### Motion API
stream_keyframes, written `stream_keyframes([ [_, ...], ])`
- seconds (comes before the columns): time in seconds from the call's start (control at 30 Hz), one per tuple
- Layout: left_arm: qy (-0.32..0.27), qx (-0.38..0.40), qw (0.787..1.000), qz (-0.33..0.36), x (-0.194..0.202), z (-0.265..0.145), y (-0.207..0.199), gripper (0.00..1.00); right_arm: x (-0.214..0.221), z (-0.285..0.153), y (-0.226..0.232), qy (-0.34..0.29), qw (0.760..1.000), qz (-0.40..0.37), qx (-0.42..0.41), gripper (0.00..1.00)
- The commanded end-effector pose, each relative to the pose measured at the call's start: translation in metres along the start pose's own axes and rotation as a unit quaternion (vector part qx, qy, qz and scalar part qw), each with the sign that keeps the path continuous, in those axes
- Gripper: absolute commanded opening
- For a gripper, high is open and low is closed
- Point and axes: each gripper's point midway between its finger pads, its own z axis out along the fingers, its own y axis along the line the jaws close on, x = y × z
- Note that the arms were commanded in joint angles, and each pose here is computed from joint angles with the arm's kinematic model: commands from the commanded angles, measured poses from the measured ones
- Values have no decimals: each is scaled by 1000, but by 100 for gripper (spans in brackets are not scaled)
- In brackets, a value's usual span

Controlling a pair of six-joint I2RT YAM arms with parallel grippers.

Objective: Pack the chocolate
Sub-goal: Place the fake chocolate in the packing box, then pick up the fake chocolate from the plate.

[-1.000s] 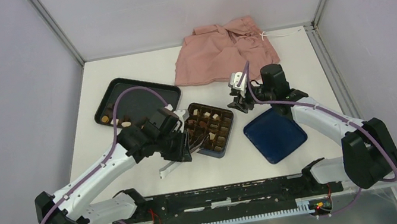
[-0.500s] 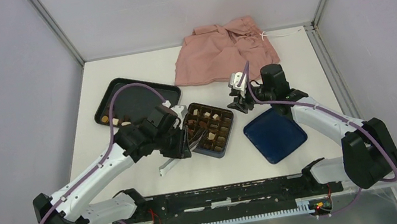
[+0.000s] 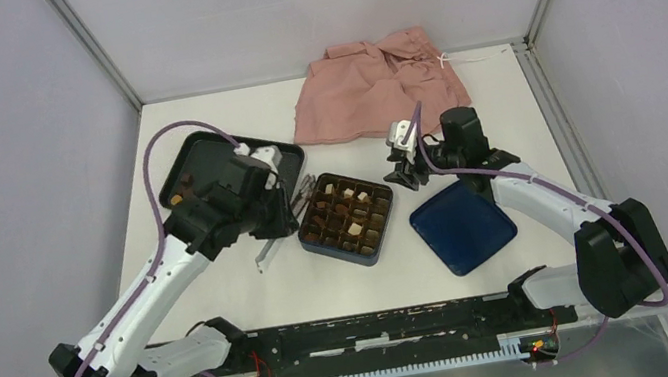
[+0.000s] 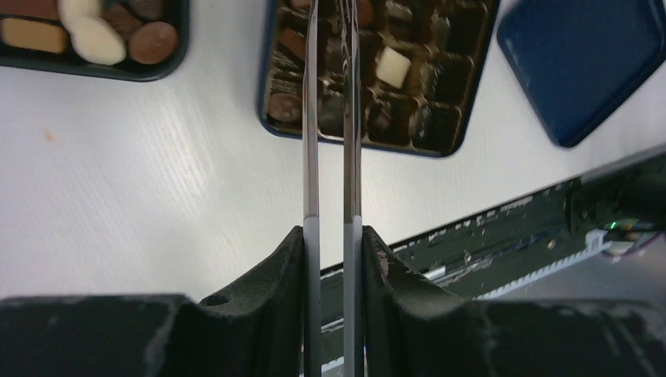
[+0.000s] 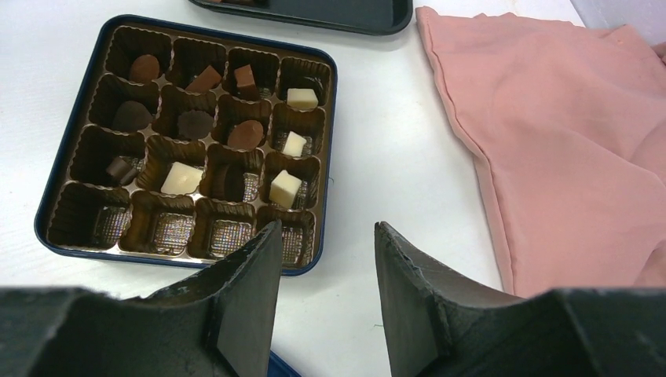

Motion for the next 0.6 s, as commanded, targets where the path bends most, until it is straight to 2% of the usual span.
stream_keyframes([
  [0.0,-45,-27,997,-51,-37,-14,35,35,-31,-8,-11,-38,999,-19,4,52],
  [0.17,-22,-71,994,-79,-34,-7,74,36,-31,-8,-11,-36,999,-18,-7,53],
  [0.43,-4,-119,990,-70,-43,14,99,38,-24,-3,-4,-23,999,-3,-37,53],
  [0.57,6,-120,991,-62,-43,24,104,38,-18,-1,-3,-12,999,1,-48,53],
])
